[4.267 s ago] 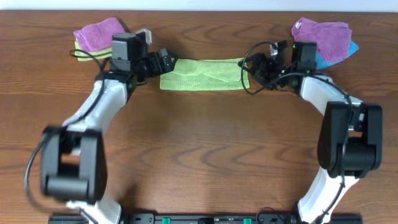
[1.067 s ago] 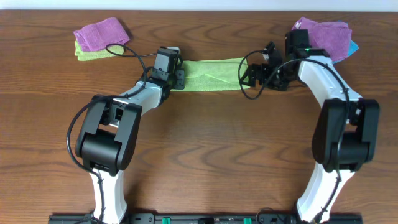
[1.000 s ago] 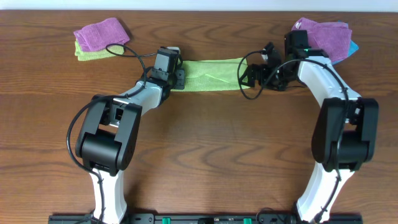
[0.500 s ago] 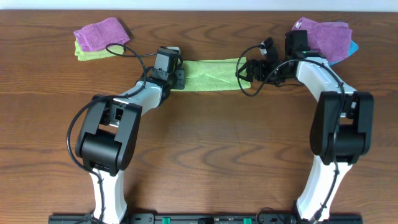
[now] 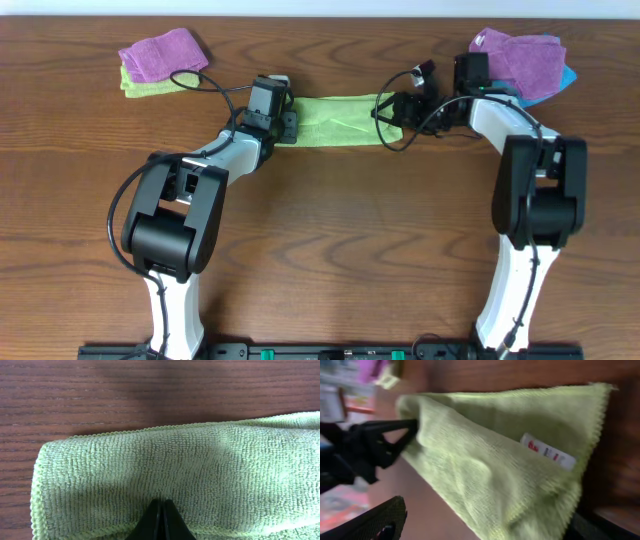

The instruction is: Fold the cloth

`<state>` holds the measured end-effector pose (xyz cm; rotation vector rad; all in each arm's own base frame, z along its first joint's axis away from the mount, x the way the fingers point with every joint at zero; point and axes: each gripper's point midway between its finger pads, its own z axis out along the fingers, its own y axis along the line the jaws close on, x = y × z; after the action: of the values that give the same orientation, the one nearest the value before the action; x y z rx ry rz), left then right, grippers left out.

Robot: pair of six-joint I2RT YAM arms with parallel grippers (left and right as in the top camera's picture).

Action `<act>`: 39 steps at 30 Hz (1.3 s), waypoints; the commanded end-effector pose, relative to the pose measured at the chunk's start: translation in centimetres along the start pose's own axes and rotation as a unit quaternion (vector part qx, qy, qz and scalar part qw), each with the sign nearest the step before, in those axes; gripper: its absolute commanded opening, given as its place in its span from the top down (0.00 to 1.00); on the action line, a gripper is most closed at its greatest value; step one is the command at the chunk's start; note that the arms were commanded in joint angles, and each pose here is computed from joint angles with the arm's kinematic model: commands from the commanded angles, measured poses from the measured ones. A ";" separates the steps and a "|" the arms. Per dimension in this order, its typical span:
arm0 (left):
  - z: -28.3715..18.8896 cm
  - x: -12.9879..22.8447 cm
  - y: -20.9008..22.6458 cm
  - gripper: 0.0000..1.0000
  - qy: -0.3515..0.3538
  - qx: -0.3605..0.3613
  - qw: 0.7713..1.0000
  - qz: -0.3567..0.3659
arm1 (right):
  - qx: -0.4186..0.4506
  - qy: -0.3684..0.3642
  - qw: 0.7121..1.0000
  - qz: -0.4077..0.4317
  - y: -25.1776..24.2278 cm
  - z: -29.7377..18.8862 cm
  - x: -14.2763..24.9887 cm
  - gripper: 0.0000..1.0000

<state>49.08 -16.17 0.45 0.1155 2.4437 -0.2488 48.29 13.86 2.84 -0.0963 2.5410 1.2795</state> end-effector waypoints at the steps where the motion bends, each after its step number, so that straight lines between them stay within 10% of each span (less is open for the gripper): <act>1: 0.5 1.4 -0.3 0.94 0.021 0.002 1.000 0.005 | 0.010 0.049 0.996 0.078 -3.2 3.3 4.0 0.05; 7: 0.5 1.4 -0.3 0.94 0.020 0.002 1.000 0.005 | 0.006 0.060 0.996 0.062 -2.1 4.6 4.4 0.18; 12: 0.5 1.4 -0.3 0.94 0.020 0.002 1.000 0.005 | 0.015 0.056 0.996 0.070 -2.5 4.6 4.3 0.73; 19: 0.5 1.4 -0.3 0.94 0.021 0.002 1.000 0.006 | 0.020 0.048 0.996 0.076 -3.0 4.0 3.8 0.98; 39: 0.4 2.9 -0.6 0.95 0.051 0.004 0.998 -0.022 | 0.104 -0.019 0.994 -0.027 5.1 -2.5 -1.9 0.98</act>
<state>48.45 -17.13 0.28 0.1326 2.4696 -0.2769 47.61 14.76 5.95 -0.0374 2.6577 1.0783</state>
